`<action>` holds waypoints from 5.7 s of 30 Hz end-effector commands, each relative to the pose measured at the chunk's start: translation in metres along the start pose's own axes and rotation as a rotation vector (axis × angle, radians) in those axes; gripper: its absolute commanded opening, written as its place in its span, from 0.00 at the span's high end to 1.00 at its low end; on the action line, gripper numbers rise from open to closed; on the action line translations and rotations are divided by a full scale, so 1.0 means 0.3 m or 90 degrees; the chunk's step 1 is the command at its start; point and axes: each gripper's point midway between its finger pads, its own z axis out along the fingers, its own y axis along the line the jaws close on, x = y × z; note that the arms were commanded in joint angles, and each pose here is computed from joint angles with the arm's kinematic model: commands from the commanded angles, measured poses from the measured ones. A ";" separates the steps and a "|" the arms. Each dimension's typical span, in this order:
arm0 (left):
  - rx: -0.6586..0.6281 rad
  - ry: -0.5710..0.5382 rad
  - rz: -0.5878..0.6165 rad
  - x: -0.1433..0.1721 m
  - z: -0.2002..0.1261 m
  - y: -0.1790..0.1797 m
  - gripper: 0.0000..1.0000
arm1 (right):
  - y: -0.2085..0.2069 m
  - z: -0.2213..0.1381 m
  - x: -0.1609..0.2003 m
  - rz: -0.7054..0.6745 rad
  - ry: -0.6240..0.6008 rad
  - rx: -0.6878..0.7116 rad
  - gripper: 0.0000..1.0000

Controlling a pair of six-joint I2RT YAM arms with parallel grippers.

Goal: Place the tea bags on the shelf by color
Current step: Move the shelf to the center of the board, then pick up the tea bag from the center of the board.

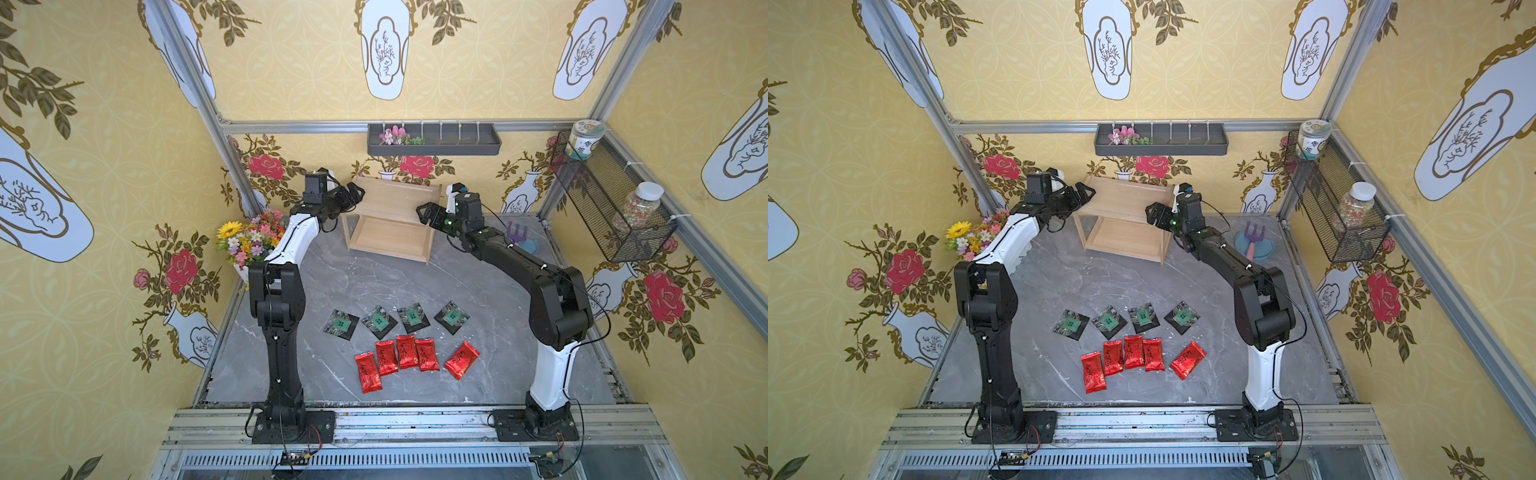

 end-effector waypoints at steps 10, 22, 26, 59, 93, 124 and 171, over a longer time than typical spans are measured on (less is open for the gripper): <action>0.121 0.031 0.011 0.157 -0.107 -0.162 0.06 | 0.020 -0.043 -0.025 -0.033 -0.012 0.009 0.27; 0.117 0.047 -0.003 0.268 -0.129 -0.151 0.08 | -0.026 -0.067 0.004 -0.038 0.000 0.044 0.25; 0.127 0.054 -0.011 0.282 -0.140 -0.163 0.08 | -0.037 -0.075 0.007 -0.037 0.002 0.050 0.24; 0.064 0.010 -0.002 0.287 -0.189 -0.146 0.07 | -0.109 -0.143 -0.025 -0.034 0.006 0.091 0.15; -0.089 0.279 -0.149 1.081 -0.474 0.092 0.37 | 0.192 -0.289 0.924 -0.210 0.444 -0.174 0.40; -0.133 0.345 -0.166 1.239 -0.414 0.225 0.41 | 0.119 -0.187 1.087 -0.030 0.583 -0.192 0.68; -0.115 0.139 -0.122 0.919 -0.469 0.092 0.39 | 0.194 -0.269 0.855 0.131 0.474 -0.246 1.00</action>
